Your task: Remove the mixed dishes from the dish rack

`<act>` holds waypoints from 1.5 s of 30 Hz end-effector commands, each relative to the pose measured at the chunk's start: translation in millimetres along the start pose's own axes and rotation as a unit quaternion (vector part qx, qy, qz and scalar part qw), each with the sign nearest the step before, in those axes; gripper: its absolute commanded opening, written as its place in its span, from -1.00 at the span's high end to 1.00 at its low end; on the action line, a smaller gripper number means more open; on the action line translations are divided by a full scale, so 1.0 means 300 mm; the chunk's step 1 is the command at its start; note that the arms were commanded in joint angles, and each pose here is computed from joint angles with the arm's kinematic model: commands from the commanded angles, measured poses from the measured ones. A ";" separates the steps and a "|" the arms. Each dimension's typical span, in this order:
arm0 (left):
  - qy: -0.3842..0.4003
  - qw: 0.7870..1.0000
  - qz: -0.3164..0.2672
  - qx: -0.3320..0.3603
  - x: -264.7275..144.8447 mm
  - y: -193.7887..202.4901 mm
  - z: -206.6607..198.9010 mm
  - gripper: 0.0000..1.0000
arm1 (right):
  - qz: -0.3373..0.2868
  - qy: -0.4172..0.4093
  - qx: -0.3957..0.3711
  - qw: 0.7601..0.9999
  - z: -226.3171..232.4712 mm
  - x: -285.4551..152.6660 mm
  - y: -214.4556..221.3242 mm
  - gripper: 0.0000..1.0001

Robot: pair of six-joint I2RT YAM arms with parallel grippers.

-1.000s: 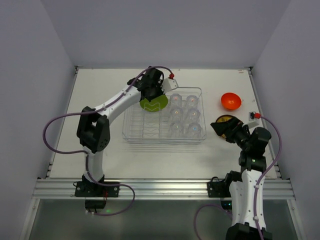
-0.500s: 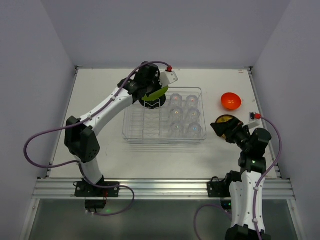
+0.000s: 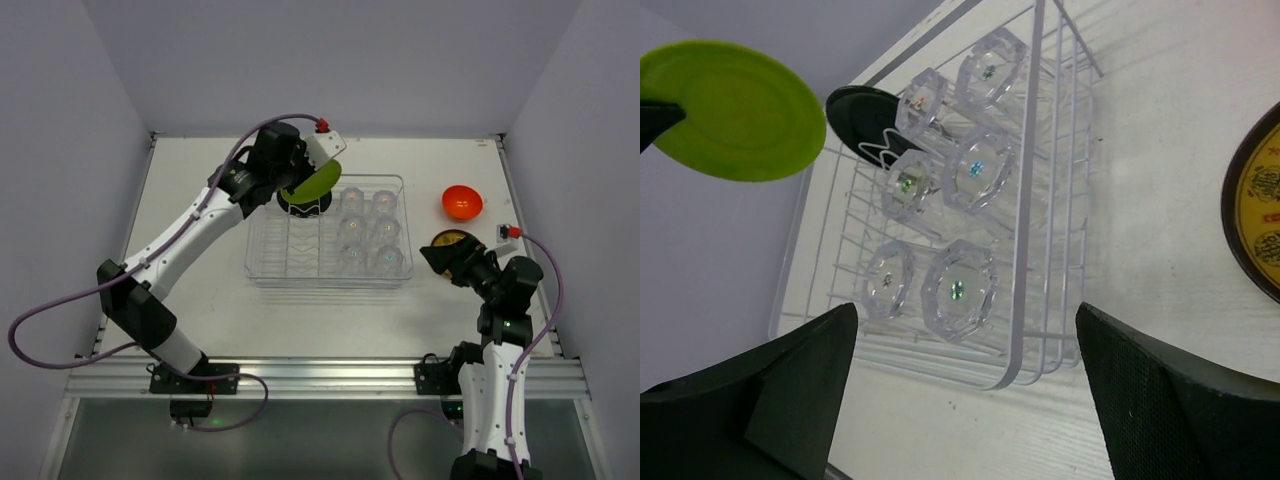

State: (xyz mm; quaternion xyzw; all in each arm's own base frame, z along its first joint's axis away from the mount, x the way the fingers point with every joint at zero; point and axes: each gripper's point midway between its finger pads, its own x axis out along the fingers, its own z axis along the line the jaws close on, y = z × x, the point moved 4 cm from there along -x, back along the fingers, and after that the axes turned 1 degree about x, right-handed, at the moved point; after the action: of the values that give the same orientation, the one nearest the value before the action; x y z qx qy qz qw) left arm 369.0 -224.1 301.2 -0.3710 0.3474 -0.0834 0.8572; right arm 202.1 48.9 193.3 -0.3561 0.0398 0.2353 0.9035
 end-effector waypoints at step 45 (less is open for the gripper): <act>0.369 0.754 -0.161 -0.520 -0.266 -0.034 -0.563 1.00 | 0.200 -0.229 -0.119 0.945 0.374 0.018 0.114 0.34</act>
State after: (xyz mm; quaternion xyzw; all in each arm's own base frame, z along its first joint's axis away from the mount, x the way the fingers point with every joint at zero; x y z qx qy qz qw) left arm 208.1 -290.9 237.9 -0.7547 0.5545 -0.0947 0.3377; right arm 187.1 134.7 240.3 -0.4162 -0.0687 0.4536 0.7851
